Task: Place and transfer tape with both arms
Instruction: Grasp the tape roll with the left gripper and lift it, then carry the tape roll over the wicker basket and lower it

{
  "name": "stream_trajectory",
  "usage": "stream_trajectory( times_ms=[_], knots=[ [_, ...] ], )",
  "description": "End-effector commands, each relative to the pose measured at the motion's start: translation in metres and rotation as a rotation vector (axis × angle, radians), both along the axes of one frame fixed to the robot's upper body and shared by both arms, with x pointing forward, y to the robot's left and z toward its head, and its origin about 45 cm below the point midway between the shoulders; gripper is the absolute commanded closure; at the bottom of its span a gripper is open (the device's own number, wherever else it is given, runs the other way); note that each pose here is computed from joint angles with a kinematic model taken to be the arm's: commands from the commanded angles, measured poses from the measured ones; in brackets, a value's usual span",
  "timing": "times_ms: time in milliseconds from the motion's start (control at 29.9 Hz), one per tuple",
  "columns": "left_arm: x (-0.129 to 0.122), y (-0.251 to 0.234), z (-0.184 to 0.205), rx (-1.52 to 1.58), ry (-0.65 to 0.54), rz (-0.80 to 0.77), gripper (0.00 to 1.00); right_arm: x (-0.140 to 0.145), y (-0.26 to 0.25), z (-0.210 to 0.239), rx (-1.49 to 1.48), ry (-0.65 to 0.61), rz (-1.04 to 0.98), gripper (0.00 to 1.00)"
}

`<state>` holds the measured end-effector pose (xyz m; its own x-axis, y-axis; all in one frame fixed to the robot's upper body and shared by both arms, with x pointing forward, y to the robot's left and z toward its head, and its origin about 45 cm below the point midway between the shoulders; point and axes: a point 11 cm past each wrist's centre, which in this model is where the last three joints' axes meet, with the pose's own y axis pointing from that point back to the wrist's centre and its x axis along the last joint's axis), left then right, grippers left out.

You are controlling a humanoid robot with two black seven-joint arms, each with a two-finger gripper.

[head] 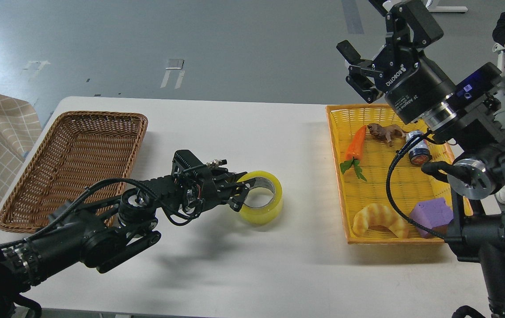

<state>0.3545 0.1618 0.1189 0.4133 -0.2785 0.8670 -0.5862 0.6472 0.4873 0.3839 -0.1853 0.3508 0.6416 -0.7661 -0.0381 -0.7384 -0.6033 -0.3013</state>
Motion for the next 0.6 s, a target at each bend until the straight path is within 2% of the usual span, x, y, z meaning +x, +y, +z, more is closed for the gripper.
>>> stream_trajectory(
  times_ms=[0,301,435,569],
  knots=[
    [0.005,-0.004,0.007,-0.005,-0.018,-0.008,0.87,0.000,0.000,0.000,0.000,0.000,0.001,0.00],
    [0.020,-0.003,0.027,0.002,-0.068,-0.023,0.87,0.001,0.000,0.000,0.000,0.000,-0.001,0.00],
    [0.033,0.034,0.046,0.052,-0.103,-0.031,0.87,0.001,0.000,-0.001,0.001,0.002,-0.002,0.00],
    [0.060,0.051,0.091,0.088,-0.196,-0.049,0.87,0.001,0.000,0.000,0.001,0.000,-0.001,0.00]
  ],
)
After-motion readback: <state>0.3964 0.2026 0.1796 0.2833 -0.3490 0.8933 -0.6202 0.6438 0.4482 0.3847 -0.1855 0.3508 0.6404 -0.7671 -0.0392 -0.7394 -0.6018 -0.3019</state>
